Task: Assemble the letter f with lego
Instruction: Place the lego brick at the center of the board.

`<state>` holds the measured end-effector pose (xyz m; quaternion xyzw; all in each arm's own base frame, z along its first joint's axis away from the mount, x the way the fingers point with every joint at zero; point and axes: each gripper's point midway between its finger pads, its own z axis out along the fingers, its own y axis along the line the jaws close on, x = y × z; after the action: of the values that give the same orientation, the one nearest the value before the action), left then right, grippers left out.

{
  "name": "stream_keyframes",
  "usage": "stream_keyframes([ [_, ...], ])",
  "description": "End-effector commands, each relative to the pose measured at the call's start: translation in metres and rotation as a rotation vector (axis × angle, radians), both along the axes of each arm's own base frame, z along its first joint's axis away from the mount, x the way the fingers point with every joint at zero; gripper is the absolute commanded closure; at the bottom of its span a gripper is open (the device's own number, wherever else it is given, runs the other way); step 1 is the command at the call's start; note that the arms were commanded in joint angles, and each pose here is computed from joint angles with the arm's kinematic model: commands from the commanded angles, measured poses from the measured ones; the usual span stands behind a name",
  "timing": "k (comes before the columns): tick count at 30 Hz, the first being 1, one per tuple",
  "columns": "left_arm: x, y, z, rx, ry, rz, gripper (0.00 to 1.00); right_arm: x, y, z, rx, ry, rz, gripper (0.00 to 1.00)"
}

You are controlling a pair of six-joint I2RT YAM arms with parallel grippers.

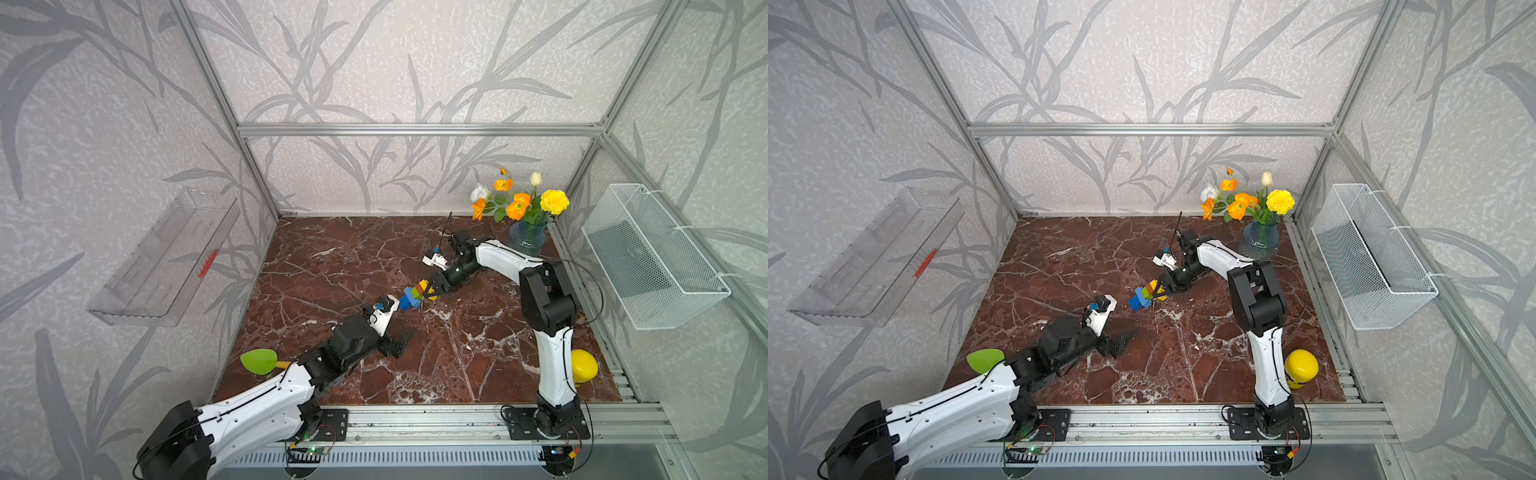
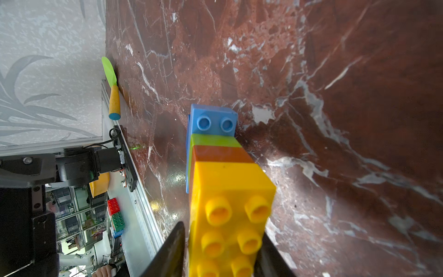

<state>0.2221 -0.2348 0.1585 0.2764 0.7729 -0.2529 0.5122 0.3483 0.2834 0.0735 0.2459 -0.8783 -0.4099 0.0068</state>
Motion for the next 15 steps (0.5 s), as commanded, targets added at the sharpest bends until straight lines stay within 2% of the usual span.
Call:
stream_keyframes([
  [1, 0.002, 0.000, 0.005, 0.003, -0.017, 0.004, 0.01, 0.005, -0.001, 0.000, 0.008, -0.004, -0.010, 0.52],
  [15, 0.002, 0.000, 0.004, 0.004, -0.016, 0.005, 0.01, 0.006, -0.005, -0.018, -0.019, 0.014, -0.017, 0.51],
])
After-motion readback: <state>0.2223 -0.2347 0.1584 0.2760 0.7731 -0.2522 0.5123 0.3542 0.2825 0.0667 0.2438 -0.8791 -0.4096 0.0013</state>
